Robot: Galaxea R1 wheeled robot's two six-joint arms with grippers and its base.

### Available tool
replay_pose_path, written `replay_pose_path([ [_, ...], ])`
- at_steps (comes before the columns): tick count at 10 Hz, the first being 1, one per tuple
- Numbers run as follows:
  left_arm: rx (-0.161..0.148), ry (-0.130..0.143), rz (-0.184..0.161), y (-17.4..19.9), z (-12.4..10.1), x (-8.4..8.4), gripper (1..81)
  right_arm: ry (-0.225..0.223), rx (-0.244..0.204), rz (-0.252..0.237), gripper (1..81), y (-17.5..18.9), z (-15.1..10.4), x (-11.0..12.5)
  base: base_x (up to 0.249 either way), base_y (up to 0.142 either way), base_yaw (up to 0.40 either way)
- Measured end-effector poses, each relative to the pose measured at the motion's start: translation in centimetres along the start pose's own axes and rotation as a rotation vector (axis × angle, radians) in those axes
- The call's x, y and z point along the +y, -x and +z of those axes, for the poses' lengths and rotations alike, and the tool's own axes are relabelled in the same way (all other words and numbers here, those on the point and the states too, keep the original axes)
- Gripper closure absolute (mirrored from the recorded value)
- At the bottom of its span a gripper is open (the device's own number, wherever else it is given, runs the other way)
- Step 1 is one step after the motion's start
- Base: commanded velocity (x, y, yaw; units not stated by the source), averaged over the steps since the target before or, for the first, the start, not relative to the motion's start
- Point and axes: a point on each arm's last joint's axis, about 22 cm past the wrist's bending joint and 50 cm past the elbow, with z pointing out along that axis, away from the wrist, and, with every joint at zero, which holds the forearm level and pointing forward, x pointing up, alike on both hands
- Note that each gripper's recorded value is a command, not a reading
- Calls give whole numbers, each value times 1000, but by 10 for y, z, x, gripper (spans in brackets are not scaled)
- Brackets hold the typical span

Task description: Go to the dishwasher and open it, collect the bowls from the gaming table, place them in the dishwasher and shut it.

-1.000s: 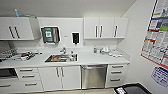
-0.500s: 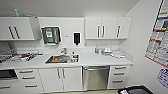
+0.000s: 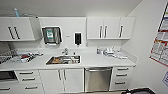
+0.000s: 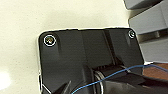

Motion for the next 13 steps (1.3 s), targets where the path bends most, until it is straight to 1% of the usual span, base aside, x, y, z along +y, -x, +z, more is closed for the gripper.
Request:
replay_pose_path([
  [3,0,0,0,0,0,0,10,0,0,0,10,0,0,0,87,64,0],
  [7,-1,0,0,2,0,0,10,-2,-2,-1,10,2,0,0,87,0,0],
  [9,3,0,1,-2,0,0,10,-1,6,-4,10,-3,0,0,87,0,0],
  [13,1,0,0,0,0,0,10,3,1,-3,10,0,-2,3,88,0,0],
])
